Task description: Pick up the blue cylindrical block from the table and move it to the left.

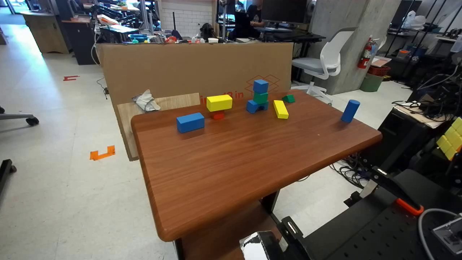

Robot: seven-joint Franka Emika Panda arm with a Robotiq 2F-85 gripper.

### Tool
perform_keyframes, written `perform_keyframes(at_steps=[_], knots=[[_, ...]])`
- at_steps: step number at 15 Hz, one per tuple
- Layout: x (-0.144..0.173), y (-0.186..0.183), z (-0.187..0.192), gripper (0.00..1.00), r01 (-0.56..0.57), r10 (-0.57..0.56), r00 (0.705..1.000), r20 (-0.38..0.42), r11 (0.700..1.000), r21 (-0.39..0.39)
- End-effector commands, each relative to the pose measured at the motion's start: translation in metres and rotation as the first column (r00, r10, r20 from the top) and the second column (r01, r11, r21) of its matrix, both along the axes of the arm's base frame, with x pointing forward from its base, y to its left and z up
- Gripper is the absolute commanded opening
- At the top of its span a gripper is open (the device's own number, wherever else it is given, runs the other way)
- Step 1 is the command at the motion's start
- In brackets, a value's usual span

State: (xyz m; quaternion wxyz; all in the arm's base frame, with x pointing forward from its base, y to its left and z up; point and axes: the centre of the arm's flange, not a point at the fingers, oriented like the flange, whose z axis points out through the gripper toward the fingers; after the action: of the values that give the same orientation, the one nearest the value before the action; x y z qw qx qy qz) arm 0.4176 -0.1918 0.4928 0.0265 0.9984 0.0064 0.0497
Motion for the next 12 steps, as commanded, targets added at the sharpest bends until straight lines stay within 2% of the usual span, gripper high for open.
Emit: perform_keyframes(at_steps=[1,7,12], knots=[[-0.010,-0.008,-0.039,1.00,0.010,-0.010,0.999,-0.031,1.000,0.009],[-0.007,-0.012,-0.094,1.00,-0.041,0.041,0.999,-0.020,0.999,0.026],[0.014,-0.019,-0.145,1.00,-0.064,0.072,0.994,-0.084,0.993,0.094]])
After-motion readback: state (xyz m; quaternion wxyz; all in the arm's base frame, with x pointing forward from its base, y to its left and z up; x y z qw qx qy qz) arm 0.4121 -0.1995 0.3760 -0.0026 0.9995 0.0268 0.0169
